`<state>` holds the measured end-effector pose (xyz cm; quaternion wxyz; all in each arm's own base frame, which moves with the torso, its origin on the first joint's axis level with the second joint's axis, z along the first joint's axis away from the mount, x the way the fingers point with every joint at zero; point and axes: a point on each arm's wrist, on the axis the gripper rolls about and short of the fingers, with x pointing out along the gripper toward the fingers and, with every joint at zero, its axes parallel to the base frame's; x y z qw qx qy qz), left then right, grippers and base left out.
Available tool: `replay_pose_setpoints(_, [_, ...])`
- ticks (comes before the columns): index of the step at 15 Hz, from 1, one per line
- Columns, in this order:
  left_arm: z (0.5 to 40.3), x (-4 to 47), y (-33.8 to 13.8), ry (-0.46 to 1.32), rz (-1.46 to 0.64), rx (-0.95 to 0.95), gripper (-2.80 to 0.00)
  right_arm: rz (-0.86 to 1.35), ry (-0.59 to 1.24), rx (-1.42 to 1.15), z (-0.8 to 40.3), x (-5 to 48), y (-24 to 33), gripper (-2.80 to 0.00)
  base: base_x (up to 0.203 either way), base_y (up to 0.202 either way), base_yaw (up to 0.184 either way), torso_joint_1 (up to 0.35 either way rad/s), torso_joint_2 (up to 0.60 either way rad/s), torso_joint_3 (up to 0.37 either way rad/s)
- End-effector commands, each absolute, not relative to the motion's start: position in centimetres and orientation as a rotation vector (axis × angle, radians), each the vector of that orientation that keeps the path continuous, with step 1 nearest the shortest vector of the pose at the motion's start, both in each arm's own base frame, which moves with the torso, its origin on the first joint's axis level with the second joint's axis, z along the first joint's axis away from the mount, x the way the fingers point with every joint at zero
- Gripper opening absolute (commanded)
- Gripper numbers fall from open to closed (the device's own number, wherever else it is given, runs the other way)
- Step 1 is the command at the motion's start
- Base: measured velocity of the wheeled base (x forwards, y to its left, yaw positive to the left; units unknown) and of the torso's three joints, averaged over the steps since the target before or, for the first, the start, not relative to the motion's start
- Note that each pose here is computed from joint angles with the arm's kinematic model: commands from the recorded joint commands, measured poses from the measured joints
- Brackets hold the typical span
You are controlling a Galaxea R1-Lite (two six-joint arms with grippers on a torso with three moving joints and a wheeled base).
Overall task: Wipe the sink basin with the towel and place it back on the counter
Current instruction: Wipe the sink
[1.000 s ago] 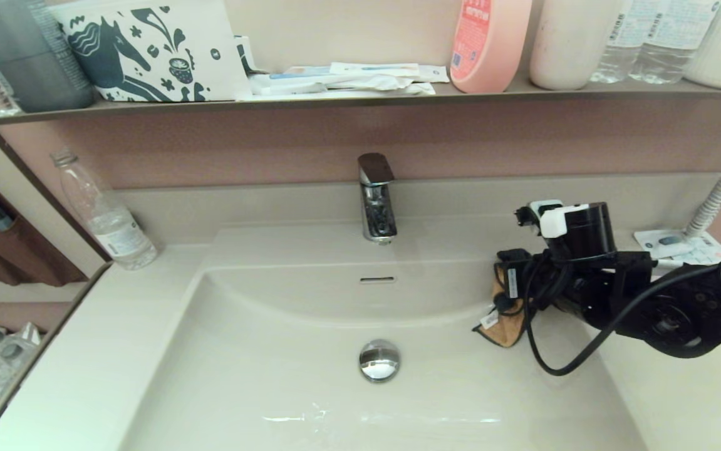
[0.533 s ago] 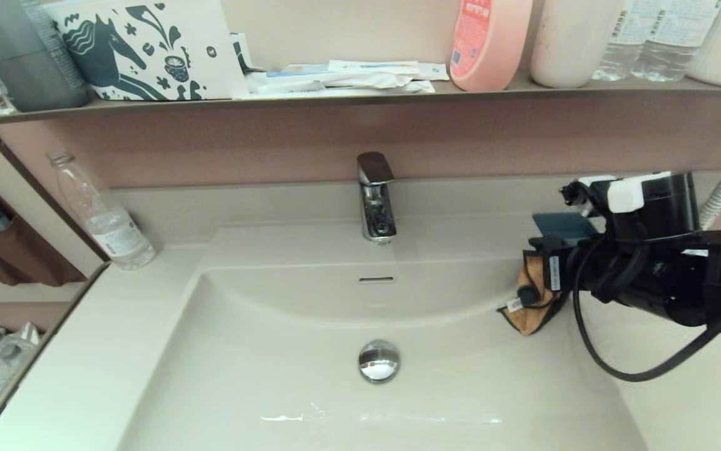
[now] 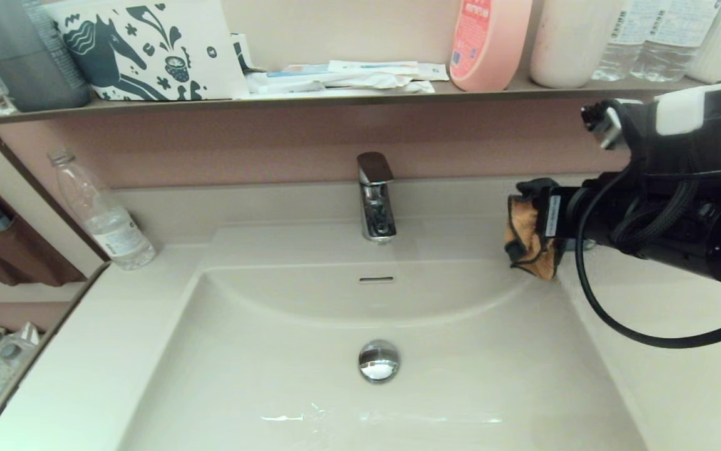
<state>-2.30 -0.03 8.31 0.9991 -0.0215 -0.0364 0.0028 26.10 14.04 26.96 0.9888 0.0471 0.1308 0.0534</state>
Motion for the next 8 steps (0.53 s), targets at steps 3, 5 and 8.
replay_pose_setpoints(3, [8.3,-2.3,0.0,-0.074,0.006,-0.044,-2.8,0.162,0.257,0.114,26.1,28.5,17.6,-2.8,0.0,0.0,0.0,0.0,0.0,0.0])
replay_pose_setpoints(5, [8.3,-2.3,0.0,-0.074,0.006,-0.042,-2.8,0.191,0.24,0.131,25.3,30.0,19.9,-2.8,0.0,0.0,0.0,0.0,0.0,0.0])
replay_pose_setpoints(8, [8.3,-2.3,0.0,-0.074,0.006,-0.043,-2.8,0.188,0.299,0.127,21.3,32.1,22.8,-2.8,0.0,0.0,0.0,0.0,0.0,0.0])
